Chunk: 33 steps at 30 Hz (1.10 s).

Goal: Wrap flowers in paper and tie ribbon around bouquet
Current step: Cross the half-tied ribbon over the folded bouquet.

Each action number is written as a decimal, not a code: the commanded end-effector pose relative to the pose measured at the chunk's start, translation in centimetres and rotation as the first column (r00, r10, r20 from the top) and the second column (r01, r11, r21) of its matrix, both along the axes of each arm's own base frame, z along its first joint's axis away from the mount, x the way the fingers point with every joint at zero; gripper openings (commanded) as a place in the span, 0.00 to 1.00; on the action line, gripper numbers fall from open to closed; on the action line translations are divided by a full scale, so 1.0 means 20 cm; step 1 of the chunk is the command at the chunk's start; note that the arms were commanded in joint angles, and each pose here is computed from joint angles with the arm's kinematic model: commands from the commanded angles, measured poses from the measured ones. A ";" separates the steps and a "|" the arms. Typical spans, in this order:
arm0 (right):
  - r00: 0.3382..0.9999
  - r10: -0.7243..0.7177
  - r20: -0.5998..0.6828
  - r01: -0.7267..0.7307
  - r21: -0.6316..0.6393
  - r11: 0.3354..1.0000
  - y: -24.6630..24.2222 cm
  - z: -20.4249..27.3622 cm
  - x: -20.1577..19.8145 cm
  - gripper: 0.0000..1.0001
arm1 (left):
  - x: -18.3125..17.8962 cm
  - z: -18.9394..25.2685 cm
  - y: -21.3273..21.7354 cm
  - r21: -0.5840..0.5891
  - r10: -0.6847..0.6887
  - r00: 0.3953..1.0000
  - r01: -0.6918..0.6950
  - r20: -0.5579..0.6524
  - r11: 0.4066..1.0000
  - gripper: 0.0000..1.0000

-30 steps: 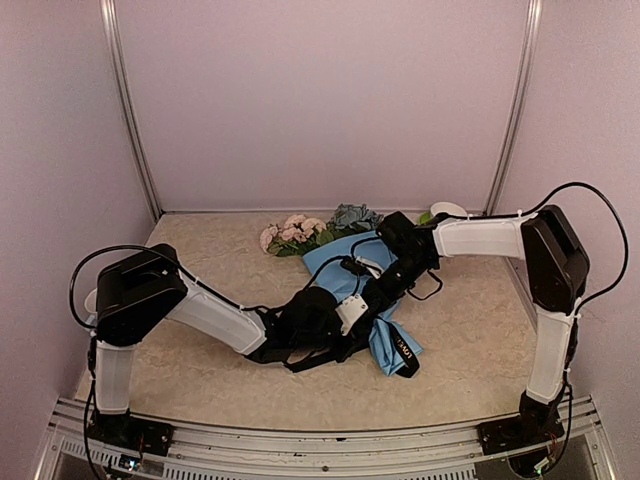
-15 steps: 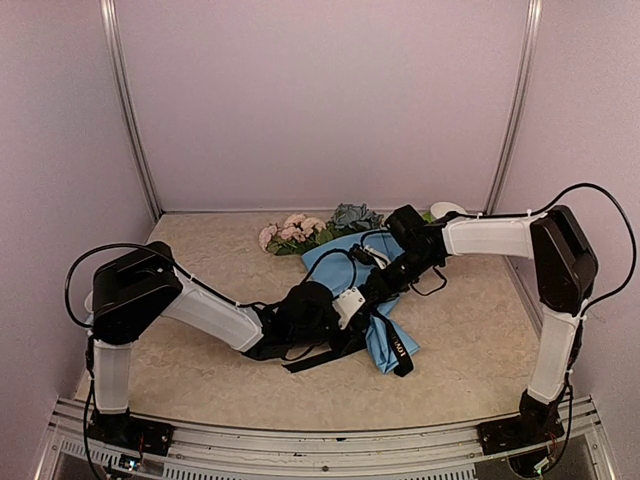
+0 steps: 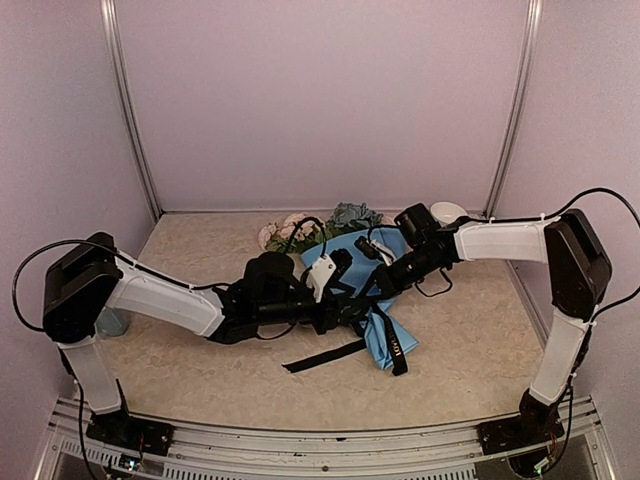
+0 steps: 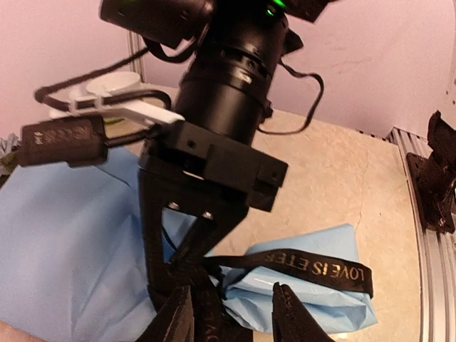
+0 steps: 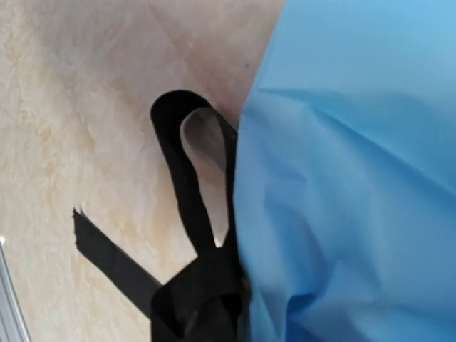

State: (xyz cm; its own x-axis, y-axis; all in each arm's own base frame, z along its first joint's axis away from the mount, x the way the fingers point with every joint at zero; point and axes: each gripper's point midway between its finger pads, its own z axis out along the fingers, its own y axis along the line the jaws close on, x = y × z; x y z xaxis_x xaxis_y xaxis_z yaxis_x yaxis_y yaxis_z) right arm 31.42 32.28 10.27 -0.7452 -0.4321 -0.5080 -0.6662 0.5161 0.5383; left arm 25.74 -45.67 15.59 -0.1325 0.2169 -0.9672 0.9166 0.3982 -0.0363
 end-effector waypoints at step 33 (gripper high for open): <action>0.993 -0.077 0.086 0.071 0.064 0.995 -0.10 0.12 -0.03 0.26 | 0.22 -0.04 -0.03 -0.072 0.006 0.994 -0.014 -0.106 0.997 0.01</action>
State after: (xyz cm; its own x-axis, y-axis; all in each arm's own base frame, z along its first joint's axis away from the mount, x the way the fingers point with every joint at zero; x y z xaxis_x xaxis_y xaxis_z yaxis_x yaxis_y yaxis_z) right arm 30.56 31.16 11.69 -0.7360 -0.3699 -0.5670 -0.6697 0.5204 0.5298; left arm 30.81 -45.71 10.04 -0.2873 0.2578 -0.9225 0.8873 0.4343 -0.1550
